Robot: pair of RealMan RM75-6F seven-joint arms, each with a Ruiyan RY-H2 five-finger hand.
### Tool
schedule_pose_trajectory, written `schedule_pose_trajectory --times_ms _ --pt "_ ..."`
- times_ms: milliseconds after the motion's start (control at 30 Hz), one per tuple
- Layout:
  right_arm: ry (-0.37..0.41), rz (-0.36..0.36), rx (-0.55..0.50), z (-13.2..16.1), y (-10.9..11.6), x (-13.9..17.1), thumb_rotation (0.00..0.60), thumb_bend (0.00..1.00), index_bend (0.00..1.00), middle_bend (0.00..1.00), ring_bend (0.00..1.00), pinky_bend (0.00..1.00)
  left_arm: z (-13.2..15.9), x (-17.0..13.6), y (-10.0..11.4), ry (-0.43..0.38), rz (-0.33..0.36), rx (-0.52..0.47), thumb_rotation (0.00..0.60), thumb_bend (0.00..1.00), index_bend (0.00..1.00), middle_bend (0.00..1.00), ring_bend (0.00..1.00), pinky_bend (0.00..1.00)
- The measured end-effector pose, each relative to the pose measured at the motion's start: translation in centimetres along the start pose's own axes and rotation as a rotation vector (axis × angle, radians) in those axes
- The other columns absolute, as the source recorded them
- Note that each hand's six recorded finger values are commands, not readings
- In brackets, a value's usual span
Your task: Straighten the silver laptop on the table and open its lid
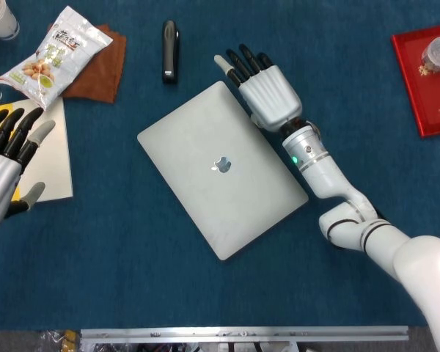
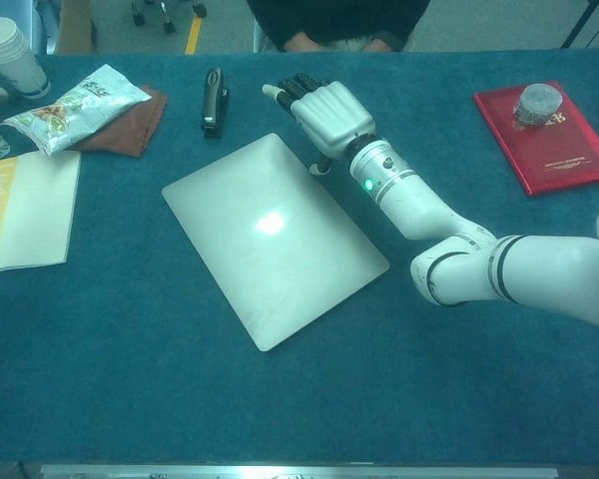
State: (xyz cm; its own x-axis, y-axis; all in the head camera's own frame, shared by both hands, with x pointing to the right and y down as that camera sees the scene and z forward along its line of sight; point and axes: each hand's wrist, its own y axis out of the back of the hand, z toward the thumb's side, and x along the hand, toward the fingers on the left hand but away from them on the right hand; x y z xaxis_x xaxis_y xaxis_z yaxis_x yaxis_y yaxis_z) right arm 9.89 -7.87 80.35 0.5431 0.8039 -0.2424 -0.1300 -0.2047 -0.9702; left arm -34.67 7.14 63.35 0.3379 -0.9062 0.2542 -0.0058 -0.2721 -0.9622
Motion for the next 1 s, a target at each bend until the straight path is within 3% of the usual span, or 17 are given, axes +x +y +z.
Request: schedule_pose_trajectory --times_ms 167,433,1000 --pt "-0.025 -0.047 0.0 -1.2 1.0 0.0 0.6 0.0 0.0 0.1 0.0 0.24 0.3 0.2 0.3 -0.016 -0.002 0.006 0.6 0.27 0.01 0.04 0.0 0.05" --pt "-0.073 -0.098 0.012 -5.7 2.5 1.2 0.6 0.0 0.0 0.1 0.0 0.24 1.1 0.8 -0.3 -0.041 -0.022 0.014 0.6 0.27 0.01 0.04 0.0 0.05" --pt "-0.13 -0.143 0.008 -12.4 7.8 5.9 0.6 0.02 0.0 0.1 0.0 0.24 3.5 3.5 -1.8 -0.154 -0.093 0.009 0.6 0.27 0.06 0.08 0.0 0.05"
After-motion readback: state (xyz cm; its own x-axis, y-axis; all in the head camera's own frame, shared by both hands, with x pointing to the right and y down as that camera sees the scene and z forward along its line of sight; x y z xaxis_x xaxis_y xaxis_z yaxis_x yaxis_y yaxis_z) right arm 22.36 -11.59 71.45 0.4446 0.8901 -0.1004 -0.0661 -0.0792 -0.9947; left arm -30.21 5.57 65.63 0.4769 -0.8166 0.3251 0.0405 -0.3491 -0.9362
